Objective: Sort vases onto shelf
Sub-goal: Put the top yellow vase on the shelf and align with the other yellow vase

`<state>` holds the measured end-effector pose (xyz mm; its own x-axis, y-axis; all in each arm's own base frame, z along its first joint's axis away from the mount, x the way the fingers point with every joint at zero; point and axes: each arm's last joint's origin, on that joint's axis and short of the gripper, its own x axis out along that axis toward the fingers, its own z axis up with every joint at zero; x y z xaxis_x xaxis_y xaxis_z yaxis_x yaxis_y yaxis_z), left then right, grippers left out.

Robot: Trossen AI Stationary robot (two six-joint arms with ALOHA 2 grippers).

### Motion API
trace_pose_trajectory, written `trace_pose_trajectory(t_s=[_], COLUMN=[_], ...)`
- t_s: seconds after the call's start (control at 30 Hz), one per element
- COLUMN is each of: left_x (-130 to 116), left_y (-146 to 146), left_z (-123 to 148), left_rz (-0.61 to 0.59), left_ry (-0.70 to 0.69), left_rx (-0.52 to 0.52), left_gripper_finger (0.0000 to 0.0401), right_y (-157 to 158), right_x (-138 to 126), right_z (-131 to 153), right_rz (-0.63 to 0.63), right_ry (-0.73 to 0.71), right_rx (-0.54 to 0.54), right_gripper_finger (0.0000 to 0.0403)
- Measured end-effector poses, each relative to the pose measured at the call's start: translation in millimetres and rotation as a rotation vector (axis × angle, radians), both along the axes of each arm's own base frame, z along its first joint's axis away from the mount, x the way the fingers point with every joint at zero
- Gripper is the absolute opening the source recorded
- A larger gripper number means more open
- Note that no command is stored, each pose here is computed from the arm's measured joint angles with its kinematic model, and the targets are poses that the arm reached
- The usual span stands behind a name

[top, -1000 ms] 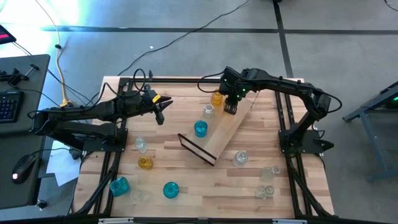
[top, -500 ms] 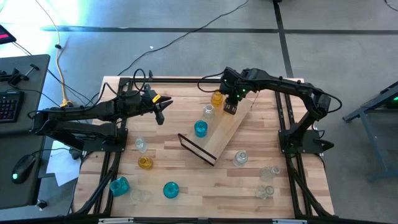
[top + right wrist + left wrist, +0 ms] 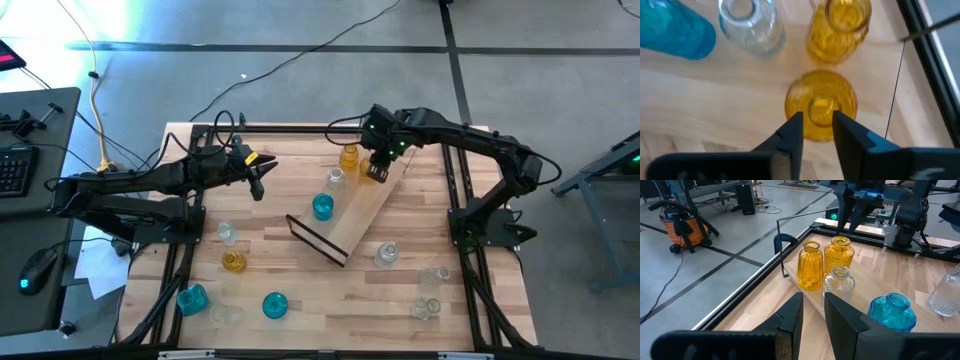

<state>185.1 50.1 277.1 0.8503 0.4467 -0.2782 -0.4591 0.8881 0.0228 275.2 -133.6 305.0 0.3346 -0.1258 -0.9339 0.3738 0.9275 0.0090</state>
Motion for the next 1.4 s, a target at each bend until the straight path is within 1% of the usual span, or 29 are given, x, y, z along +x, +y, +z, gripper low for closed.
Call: trace_pose_trajectory(t_s=[0.07, 0.13, 0.2, 0.3, 0.4, 0.7, 1.07, 1.4], left_x=[0, 0, 0, 0, 0, 0, 0, 0], left_y=[0, 0, 0, 0, 0, 0, 0, 0], left_z=[0, 0, 0, 0, 0, 0, 0, 0], left_rz=[0.000, 0.000, 0.000, 0.000, 0.000, 0.000, 0.000, 0.000], left_ry=[0.000, 0.000, -0.001, -0.001, 0.000, -0.001, 0.000, 0.000], left_rx=[0.000, 0.000, 0.000, -0.001, -0.001, 0.000, 0.000, 0.001], left_gripper_finger=[0.0071, 0.0071, 0.0071, 0.0071, 0.0071, 0.0071, 0.0071, 0.0071], right_y=[-1, -3, -5, -8, -10, -13, -19, -25], right_x=[-2, 0, 2, 6, 9, 15, 18, 18], right_z=[-1, -4, -8, -13, -20, -30, -30, -31], right_rz=[0.004, 0.016, 0.029, 0.028, 0.029, 0.039, 0.043, 0.044], right_ry=[0.021, 0.028, 0.039, 0.046, 0.069, 0.101, 0.058, 0.048], right_rx=[0.006, -0.001, -0.006, -0.003, 0.008, 0.021, -0.005, -0.013], right_gripper_finger=[0.0058, 0.0024, 0.0007, 0.0011, 0.0002, 0.0000, 0.0000, 0.0000])
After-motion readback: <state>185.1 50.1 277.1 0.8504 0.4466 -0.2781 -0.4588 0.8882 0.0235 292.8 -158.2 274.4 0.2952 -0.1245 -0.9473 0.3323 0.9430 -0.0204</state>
